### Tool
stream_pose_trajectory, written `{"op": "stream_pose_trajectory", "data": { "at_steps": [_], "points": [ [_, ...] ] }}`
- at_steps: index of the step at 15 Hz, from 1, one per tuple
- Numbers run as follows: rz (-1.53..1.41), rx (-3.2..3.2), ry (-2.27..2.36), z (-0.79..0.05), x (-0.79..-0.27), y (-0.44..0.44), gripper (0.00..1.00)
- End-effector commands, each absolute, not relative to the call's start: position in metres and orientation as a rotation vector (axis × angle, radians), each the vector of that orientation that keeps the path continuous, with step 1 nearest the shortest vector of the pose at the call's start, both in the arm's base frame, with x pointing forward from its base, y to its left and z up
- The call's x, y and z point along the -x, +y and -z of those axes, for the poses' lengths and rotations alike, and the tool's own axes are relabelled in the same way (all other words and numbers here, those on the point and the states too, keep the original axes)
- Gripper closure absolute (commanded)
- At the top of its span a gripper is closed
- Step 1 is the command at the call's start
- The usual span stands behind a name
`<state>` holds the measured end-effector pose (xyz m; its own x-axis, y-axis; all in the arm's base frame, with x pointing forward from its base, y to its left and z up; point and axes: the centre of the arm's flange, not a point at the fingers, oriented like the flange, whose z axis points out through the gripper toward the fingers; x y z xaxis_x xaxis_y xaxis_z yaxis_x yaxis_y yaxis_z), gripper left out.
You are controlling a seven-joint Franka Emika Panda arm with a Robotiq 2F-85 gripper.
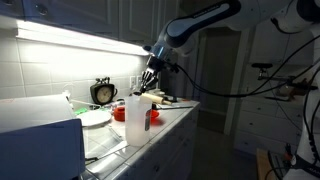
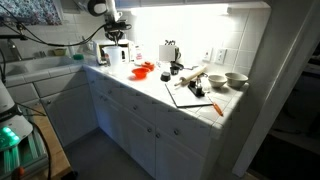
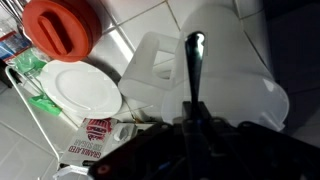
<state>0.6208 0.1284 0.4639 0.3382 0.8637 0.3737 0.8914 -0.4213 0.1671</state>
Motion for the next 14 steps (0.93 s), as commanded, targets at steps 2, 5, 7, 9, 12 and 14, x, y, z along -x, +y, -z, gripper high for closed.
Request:
{"op": "stream_pose_trajectory", "data": {
  "at_steps": [2, 5, 7, 9, 12, 14],
  "points": [
    [0.61, 2.541, -1.593, -0.472, -0.63, 0.103, 0.98],
    [0.596, 2.592, -1.547, -0.467, -0.633, 0.076, 0.98],
    [0.595, 2.625, -1.505, -0.464, -0.637, 0.058, 0.98],
    [0.589, 2.655, -1.469, -0.459, -0.642, 0.043, 0.98],
    [0.558, 2.696, -1.437, -0.443, -0.65, 0.024, 0.98],
    [0.543, 2.714, -1.433, -0.432, -0.652, 0.016, 0.98]
  ]
}}
